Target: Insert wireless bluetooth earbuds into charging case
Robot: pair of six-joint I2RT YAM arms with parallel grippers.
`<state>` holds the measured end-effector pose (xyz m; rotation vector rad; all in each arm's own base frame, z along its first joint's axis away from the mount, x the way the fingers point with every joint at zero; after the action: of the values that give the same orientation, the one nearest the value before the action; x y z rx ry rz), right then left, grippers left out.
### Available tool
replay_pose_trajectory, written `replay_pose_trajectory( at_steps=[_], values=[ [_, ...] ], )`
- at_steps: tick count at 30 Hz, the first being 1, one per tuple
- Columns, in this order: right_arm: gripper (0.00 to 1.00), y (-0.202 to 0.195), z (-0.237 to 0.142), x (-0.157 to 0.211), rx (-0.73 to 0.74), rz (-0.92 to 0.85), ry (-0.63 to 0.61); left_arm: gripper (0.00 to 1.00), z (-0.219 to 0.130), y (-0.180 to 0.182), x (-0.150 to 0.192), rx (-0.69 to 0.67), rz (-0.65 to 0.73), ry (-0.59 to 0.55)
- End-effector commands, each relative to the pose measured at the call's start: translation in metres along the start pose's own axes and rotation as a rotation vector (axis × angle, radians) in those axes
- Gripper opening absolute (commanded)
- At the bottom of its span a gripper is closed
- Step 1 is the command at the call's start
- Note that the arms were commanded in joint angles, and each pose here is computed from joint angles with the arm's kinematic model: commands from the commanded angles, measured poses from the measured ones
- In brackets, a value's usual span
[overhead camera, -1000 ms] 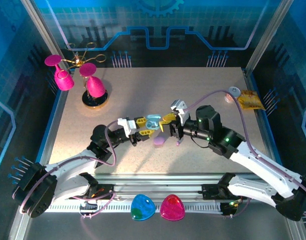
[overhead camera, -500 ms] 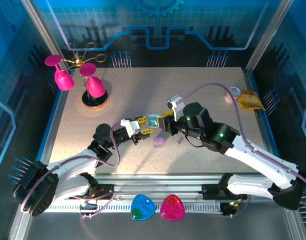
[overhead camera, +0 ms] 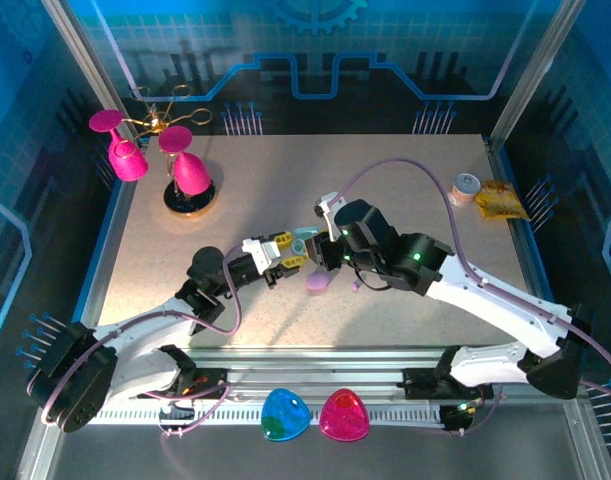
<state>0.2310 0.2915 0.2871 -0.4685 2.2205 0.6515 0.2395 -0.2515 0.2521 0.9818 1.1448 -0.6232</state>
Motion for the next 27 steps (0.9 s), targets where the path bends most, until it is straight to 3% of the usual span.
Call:
replay_pose_trajectory(
  at_steps=[1,20,27],
  values=[
    [0.23,0.006,-0.004,-0.002,0.0,0.003,0.015,0.2,0.004,0.003,-0.008,-0.007,0.039,-0.017],
    [0.24,-0.002,0.017,0.005,0.086,-0.033,0.098,0.2,0.003,0.002,-0.013,0.002,0.039,-0.026],
    [0.17,-0.006,0.02,0.009,0.118,-0.035,0.136,0.2,0.004,0.004,-0.015,-0.004,0.036,-0.021]
  ],
)
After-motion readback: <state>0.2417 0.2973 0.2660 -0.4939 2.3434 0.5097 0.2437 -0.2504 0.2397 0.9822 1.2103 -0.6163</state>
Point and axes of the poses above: each hand's point on the last joint's axis, 136 mm out from that joint toward the fingers, its own z axis out along the fingers, its own y axis along the line the jaws close on, x = y × z, the point moved 1 cm from there along -z, back along the fingers, and after that the axes turned 5 degrees about z, right-handed, at the moved point
